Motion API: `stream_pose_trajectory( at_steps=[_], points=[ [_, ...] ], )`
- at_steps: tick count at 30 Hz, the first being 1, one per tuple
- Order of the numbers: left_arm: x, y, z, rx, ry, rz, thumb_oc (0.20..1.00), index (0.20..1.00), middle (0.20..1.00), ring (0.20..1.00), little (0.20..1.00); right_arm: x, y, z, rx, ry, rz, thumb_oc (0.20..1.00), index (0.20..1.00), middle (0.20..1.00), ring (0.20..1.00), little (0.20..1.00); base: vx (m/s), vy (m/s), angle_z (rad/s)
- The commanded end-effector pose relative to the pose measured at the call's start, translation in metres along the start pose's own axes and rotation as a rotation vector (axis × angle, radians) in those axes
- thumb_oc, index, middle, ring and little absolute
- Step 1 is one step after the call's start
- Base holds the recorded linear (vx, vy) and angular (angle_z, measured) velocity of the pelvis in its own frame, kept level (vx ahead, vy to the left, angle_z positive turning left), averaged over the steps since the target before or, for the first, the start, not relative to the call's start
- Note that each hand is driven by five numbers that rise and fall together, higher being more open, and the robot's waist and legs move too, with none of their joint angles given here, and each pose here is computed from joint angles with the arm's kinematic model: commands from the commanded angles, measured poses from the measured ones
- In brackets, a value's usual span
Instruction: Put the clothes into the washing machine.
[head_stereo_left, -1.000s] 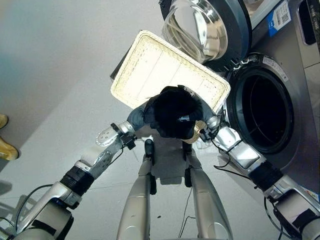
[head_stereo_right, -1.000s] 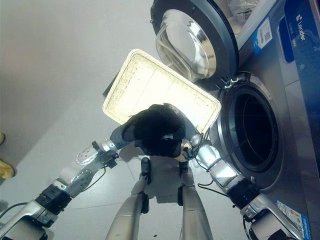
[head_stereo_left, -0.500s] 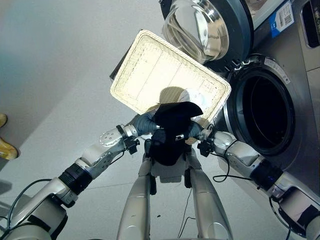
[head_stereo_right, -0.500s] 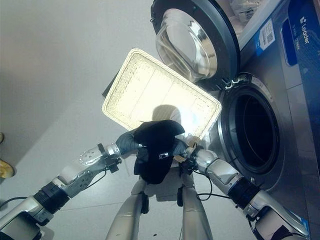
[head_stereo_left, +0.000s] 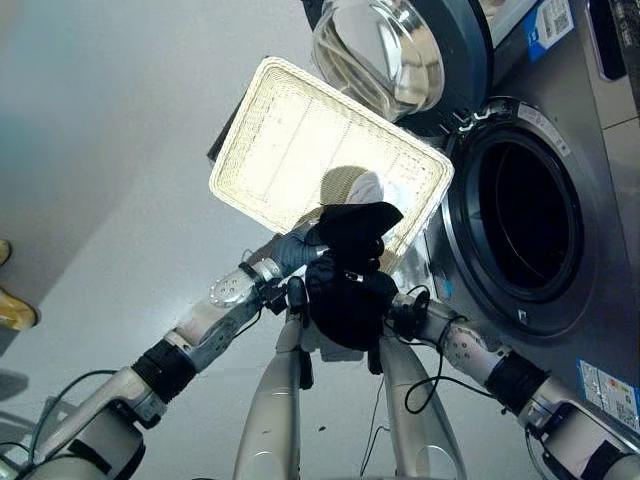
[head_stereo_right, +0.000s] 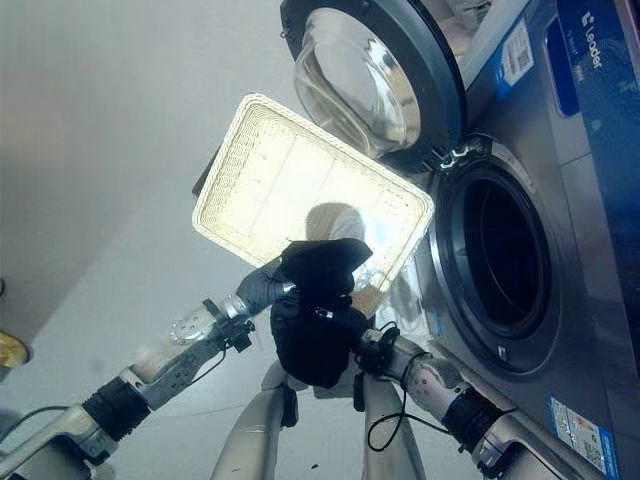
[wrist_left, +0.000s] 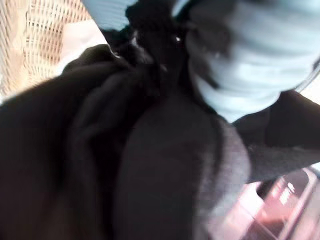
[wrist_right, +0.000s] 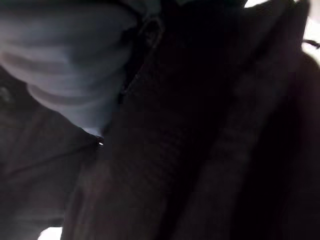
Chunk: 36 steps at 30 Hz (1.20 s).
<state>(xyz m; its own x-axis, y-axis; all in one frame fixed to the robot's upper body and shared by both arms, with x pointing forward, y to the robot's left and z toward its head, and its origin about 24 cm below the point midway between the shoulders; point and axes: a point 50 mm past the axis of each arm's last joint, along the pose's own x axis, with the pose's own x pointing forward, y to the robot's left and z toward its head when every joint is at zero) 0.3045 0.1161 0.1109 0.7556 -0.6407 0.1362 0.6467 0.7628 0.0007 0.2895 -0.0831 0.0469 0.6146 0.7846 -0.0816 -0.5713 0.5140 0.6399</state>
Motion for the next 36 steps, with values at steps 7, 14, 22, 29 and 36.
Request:
stream_pose_trajectory(
  at_steps=[7,14,22,29,36],
  points=[
    [-0.013,0.039,0.01,0.363,-0.095,0.596,1.0,1.0,1.0,1.0,1.0,-0.005,0.0,0.005,0.293,-0.337,0.04,0.2,0.2,0.2,0.2,0.2,0.02,-0.046,-0.02],
    [-0.053,0.089,-0.012,0.414,0.113,0.941,1.0,1.0,1.0,1.0,1.0,-0.049,-0.049,0.049,0.375,-0.685,-0.196,0.2,0.2,0.2,0.2,0.2,0.03,-0.057,0.0],
    [-0.096,0.112,-0.058,0.208,0.291,1.073,1.0,1.0,1.0,1.0,1.0,-0.143,-0.1,0.137,0.478,-1.247,-0.645,0.2,0.2,0.2,0.2,0.2,0.05,-0.05,-0.01],
    [-0.109,0.114,-0.065,0.209,0.317,1.064,1.0,1.0,1.0,1.0,1.0,-0.275,-0.081,0.22,0.589,-1.919,-1.088,0.2,0.2,0.2,0.2,0.2,0.05,-0.041,-0.04],
    [-0.12,0.119,-0.054,0.239,0.332,1.038,1.0,1.0,1.0,1.0,1.0,-0.376,-0.006,0.23,0.754,-2.671,-1.217,0.432,0.432,0.432,0.432,0.432,0.03,-0.065,0.06]
  ],
)
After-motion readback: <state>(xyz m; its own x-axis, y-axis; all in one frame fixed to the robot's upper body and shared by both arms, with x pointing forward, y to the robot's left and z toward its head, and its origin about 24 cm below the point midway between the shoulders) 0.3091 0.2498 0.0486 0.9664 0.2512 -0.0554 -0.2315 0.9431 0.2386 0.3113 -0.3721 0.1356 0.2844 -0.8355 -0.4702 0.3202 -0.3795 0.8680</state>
